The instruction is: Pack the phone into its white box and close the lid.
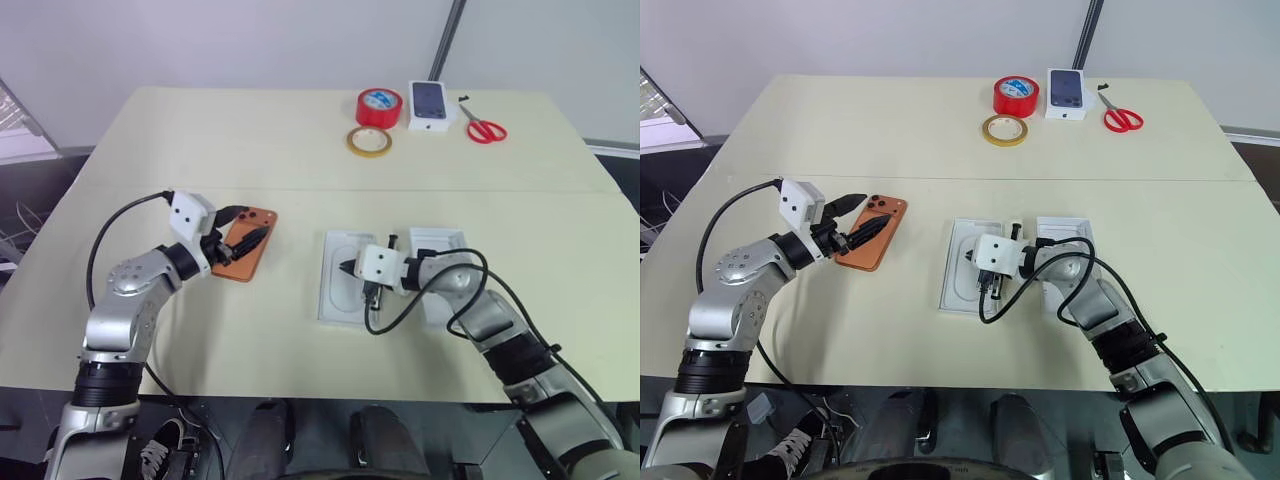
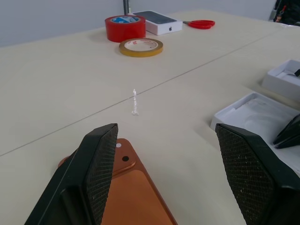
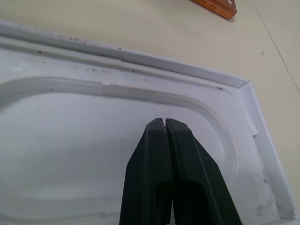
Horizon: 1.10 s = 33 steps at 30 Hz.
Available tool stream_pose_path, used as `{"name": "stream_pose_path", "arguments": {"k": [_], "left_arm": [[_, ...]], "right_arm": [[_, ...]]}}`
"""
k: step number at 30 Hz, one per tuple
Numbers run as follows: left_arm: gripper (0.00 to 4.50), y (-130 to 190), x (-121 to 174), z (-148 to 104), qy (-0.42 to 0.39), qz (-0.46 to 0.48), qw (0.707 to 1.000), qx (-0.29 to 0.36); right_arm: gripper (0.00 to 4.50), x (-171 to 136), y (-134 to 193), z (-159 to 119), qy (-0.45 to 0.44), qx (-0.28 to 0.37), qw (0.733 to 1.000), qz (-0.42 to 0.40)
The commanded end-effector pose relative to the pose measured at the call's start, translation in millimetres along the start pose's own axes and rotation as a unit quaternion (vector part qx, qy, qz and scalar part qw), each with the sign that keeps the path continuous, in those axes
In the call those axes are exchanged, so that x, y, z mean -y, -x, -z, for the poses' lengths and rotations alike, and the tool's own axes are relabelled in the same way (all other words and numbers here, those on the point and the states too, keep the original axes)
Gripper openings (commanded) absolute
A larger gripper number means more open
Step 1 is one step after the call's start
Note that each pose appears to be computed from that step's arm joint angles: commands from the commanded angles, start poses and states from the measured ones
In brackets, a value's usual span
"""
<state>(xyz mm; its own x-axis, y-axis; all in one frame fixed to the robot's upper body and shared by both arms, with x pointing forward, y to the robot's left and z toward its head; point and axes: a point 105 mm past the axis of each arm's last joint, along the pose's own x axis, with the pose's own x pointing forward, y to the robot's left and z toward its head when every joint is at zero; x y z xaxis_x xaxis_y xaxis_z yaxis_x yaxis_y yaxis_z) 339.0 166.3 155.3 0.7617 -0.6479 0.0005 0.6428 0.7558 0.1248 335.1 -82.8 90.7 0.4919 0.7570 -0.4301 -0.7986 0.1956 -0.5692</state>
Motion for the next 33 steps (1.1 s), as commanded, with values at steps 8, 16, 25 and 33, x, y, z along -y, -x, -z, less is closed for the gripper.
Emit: {"name": "stream_pose_path", "arguments": {"k": [8, 16, 25, 33], "left_arm": [[3.49, 32, -58, 12, 0.155, -0.071, 0.983, -0.072], [3.49, 37, -82, 21, 0.275, -0.073, 0.949, -0.135], [3.49, 43, -76, 55, 0.313, -0.03, 0.919, -0.237], [3.49, 32, -50, 75, 0.328, 0.034, 0.901, -0.282]], "right_arm": [[0.11, 41, -3, -62, -0.062, 0.127, 0.987, 0.083], [0.11, 37, -45, -97, -0.033, 0.129, 0.989, 0.056], [0.11, 7, -91, -84, 0.022, 0.022, 1.0, 0.004], [0.11, 3, -100, -78, 0.016, -0.005, 1.0, -0.003]]}}
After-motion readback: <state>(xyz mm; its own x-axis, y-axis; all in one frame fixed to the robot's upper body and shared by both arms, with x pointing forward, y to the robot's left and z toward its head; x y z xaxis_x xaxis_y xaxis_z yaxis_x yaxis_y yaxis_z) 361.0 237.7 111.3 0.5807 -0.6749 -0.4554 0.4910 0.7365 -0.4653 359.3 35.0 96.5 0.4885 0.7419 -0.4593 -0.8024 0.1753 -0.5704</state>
